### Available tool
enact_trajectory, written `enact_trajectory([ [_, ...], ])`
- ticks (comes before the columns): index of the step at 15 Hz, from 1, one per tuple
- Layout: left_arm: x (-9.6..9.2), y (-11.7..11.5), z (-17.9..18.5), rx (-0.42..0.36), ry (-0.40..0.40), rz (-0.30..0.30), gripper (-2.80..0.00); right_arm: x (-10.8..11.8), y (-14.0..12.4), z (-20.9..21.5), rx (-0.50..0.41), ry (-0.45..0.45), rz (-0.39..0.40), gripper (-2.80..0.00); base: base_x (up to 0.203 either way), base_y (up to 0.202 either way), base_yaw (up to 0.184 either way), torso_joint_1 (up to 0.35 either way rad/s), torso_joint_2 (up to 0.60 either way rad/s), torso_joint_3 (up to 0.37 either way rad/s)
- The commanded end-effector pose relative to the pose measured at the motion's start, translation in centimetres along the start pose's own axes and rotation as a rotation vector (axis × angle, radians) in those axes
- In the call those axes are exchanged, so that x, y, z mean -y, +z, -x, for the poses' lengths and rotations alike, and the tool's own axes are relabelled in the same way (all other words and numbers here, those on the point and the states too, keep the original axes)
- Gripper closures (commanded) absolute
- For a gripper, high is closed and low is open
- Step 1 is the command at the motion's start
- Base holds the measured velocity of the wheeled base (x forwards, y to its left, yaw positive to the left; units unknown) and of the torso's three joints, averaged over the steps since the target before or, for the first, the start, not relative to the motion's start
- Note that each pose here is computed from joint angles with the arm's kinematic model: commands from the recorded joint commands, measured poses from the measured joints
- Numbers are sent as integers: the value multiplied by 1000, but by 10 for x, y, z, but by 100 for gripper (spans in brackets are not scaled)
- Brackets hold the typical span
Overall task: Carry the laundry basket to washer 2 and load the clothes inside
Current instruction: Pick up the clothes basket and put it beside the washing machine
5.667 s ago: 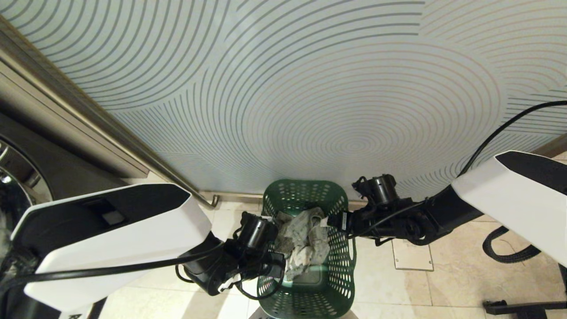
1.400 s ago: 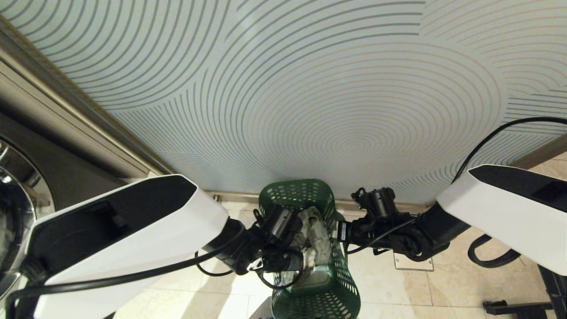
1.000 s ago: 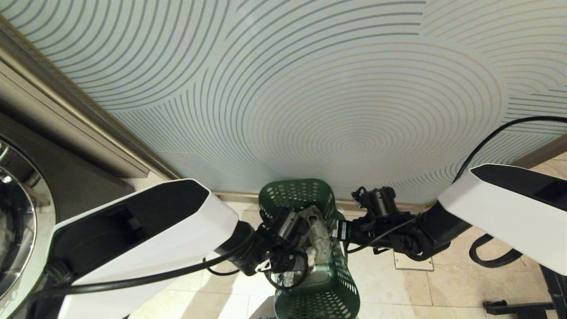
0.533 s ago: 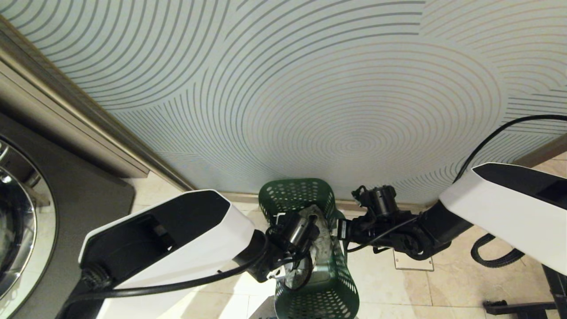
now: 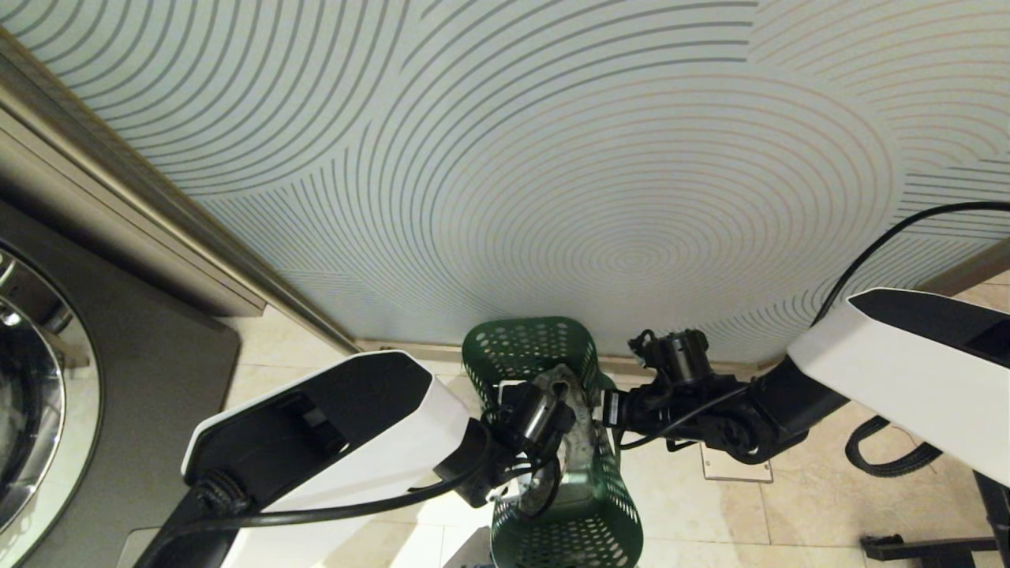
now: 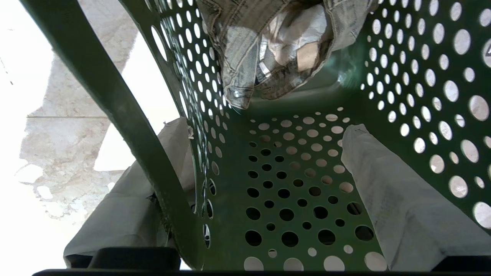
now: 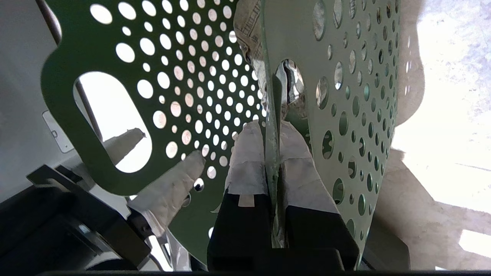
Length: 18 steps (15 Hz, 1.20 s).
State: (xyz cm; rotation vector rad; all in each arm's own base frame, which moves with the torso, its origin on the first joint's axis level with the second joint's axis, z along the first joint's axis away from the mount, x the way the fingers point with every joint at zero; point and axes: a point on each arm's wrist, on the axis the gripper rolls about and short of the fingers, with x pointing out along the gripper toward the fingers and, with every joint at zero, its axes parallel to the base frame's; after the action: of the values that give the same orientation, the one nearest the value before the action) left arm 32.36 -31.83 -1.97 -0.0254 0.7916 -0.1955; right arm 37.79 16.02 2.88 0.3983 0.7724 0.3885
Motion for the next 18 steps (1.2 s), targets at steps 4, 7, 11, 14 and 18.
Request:
enact_trajectory([
  [4, 3, 0, 3, 4, -5, 2, -280, 0, -2, 3, -4, 0, -3, 0, 0, 0, 0, 0, 0, 0],
  [7, 4, 1, 4, 8, -8, 5, -280, 0, -2, 4, -6, 0, -4, 0, 0, 0, 0, 0, 0, 0],
  [11, 5, 0, 5, 8, -10, 3, 0, 0, -3, 5, -7, -1, -4, 0, 0, 0, 0, 0, 0, 0],
  [14, 8, -1, 6, 9, -15, 0, 0, 1, -5, 6, -13, -6, -6, 0, 0, 0, 0, 0, 0, 0],
  [18, 8, -1, 7, 9, -17, -1, 0, 1, -6, 8, -16, -6, -6, 0, 0, 0, 0, 0, 0, 0],
])
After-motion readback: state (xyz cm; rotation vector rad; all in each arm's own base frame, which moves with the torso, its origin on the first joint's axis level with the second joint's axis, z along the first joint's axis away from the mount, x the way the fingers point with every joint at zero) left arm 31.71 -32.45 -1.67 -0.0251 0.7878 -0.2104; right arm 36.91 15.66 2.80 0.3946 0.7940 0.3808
